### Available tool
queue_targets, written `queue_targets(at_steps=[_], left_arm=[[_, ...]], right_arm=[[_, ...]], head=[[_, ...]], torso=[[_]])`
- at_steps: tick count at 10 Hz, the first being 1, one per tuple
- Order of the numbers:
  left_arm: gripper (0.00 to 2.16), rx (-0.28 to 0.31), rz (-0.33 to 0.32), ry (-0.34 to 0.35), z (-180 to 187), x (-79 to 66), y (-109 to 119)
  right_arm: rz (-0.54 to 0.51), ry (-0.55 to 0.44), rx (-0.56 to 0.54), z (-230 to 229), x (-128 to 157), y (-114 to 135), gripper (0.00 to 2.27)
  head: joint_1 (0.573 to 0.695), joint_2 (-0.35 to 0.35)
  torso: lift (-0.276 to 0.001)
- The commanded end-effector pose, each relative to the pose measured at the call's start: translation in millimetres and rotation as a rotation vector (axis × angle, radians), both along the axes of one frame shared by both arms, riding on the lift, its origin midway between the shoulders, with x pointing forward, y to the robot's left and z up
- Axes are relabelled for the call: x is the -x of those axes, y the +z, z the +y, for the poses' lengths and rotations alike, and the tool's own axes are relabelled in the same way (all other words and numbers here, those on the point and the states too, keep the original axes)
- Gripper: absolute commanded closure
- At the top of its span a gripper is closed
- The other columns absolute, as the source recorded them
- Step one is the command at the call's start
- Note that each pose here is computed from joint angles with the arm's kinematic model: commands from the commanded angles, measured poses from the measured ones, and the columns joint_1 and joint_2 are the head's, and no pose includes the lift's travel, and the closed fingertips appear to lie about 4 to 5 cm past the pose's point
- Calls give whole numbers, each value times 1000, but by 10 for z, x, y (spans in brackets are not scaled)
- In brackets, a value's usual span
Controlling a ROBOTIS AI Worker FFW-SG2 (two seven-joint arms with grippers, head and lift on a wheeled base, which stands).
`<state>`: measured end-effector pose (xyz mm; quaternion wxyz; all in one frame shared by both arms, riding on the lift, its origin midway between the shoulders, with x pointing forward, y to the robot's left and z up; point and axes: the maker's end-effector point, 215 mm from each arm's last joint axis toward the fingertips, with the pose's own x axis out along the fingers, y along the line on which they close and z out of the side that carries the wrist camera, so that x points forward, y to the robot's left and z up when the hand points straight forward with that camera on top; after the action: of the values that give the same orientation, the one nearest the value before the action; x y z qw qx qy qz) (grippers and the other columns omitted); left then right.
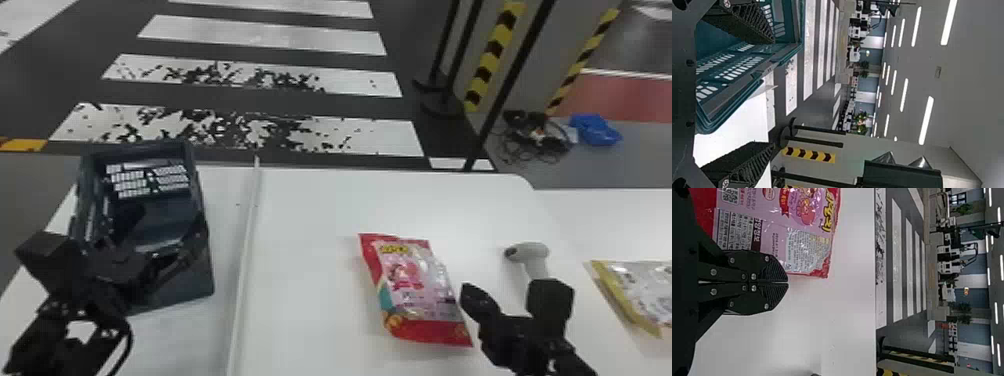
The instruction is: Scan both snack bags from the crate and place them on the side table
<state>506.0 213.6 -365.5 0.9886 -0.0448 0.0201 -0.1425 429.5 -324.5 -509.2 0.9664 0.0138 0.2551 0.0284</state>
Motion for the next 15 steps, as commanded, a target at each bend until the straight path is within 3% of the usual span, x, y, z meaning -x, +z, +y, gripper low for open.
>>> queue_targets(at_steps=[1, 7, 8, 10, 11, 12, 13, 14, 15], left_arm=[[76, 0, -2, -1, -2, 1, 11], [76, 0, -6, -1, -2, -16, 34], [76, 2, -5, 0, -4, -15, 26], [76, 2, -3, 1, -1, -10, 18], [76, 0, -2, 5, 25, -3, 14], [76, -2, 0, 9, 55, 5, 2], [76, -2, 1, 15, 90, 7, -1], [76, -4, -2, 19, 121, 10, 4], [76, -4, 0, 19, 121, 15, -3]], right_arm=[[22, -1, 2, -13, 47, -82, 2263], [57, -1, -5, 0, 176, -212, 2263], [44, -9, 0, -48, 134, -167, 2263], [-34, -32, 27, -240, -38, 150, 2263], [-50, -35, 57, -321, -85, 254, 2047], [-53, -34, 102, -424, -120, 303, 1440], [-54, -45, 136, -545, -143, 340, 640], [-31, -66, 157, -730, -152, 313, 292], [-15, -80, 176, -901, -173, 295, 181]], head=[[695, -131], [695, -134], [695, -134], [695, -140], [695, -150], [695, -158], [695, -166], [695, -176], [695, -182]], torso=[[-95], [-95], [-95], [-95], [-95], [-95], [-95], [-95], [-95]])
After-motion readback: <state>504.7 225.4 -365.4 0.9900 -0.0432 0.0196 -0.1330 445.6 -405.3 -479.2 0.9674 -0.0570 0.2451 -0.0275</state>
